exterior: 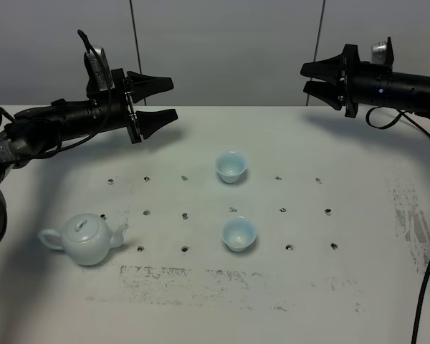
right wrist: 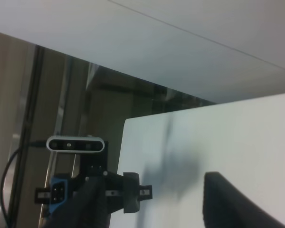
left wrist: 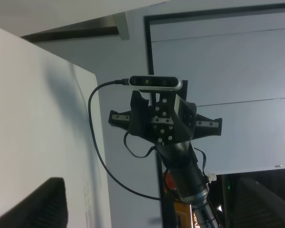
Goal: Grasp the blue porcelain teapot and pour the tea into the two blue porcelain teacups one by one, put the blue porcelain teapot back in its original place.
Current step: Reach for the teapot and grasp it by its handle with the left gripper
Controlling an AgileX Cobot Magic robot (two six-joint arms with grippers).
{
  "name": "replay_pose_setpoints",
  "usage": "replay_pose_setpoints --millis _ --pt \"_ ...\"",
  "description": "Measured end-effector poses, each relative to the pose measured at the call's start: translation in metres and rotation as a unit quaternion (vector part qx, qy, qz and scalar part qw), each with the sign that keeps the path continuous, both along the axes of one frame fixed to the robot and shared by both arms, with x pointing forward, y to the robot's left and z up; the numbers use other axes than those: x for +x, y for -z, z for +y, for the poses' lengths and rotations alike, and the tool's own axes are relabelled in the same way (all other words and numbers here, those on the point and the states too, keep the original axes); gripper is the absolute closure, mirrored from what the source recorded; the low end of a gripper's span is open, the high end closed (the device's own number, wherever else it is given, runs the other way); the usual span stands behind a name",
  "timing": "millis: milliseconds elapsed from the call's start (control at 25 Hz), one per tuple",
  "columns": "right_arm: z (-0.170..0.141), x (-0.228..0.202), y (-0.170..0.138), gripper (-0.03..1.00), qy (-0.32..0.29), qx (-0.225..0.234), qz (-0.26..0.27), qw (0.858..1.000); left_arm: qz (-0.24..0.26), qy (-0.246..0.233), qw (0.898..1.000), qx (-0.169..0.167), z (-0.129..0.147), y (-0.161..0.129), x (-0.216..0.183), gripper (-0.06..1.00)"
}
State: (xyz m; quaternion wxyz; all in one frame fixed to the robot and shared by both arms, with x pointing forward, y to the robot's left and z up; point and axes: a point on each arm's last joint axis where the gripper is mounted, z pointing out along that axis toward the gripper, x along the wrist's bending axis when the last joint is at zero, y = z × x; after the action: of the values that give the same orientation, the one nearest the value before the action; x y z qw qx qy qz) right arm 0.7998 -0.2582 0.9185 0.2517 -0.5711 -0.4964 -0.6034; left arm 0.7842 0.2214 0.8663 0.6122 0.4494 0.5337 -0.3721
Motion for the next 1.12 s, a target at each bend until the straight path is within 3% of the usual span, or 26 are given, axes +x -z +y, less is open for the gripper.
replay_pose_setpoints --millis 560,760,920,1040,1120 --pt "0.0 0.001 -0.003 0.5 0.002 0.007 -0.029 1.0 -0.009 -0.001 1.0 0.001 0.0 0.0 0.0 0.19" --pt "0.0 0.002 -0.009 0.52 -0.006 -0.018 -0.057 0.998 -0.036 0.007 0.999 0.027 0.001 -0.002 0.0 0.22" --pt "-0.003 0.004 -0.031 0.53 -0.022 -0.118 -0.096 0.988 -0.081 0.031 0.993 0.086 0.0 -0.029 0.005 0.24" --pt "-0.01 0.004 -0.053 0.53 -0.018 -0.225 -0.112 0.968 -0.112 0.035 0.976 0.181 0.003 -0.06 0.008 0.25" --pt "-0.017 0.004 -0.068 0.54 -0.001 -0.29 -0.112 0.951 -0.132 0.023 0.955 0.266 0.007 -0.083 0.008 0.25"
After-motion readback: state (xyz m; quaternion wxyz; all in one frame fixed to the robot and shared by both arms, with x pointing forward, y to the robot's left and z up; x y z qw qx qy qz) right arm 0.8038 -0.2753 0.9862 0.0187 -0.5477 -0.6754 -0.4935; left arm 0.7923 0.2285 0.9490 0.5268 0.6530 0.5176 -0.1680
